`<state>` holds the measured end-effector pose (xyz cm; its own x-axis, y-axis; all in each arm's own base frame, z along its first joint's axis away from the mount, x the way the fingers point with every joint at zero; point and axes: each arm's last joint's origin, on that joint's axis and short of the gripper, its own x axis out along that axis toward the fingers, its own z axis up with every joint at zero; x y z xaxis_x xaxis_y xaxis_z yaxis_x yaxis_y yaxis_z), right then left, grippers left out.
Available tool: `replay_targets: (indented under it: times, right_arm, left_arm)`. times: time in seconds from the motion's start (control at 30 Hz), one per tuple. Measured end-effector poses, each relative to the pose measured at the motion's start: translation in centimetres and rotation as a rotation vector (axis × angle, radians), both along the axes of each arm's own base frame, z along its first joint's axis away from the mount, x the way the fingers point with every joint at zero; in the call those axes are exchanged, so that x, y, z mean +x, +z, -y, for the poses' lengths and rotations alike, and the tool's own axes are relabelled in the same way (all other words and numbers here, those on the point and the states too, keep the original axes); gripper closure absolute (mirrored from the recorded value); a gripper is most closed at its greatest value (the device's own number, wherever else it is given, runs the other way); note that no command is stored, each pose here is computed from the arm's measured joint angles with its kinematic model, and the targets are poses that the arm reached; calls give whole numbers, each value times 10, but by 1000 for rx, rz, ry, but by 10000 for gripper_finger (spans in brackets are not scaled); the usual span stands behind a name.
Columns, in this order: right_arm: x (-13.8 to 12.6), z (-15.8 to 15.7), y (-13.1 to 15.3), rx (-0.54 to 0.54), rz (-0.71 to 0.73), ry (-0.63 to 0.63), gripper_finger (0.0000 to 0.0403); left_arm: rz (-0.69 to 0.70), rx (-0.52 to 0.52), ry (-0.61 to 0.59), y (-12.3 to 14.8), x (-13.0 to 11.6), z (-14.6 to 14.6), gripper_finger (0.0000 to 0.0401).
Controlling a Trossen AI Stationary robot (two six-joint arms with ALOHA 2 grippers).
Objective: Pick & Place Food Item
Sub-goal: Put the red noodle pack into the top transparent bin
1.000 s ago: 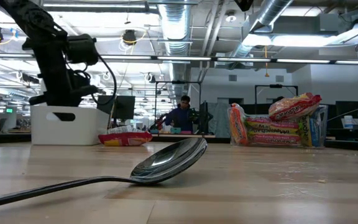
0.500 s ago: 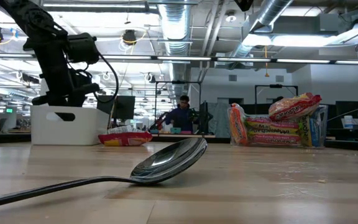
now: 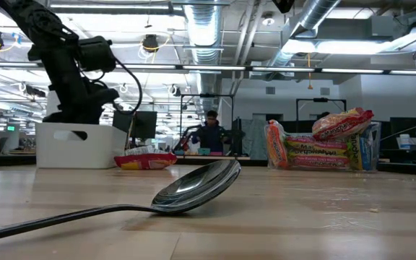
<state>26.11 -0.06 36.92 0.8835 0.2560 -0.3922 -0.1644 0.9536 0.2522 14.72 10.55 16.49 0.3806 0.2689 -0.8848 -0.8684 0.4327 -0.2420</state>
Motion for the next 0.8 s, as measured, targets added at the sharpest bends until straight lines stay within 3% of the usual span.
replay_targets:
  times: [0.43, 0.8]
  right_arm:
    - [0, 0, 0, 0, -1, 0, 363]
    - [0, 0, 0, -1, -2, 0, 363]
  left_arm:
    - [66, 11, 8, 7, 1, 0, 400]
    - [296, 168, -13, 46, -14, 15, 400]
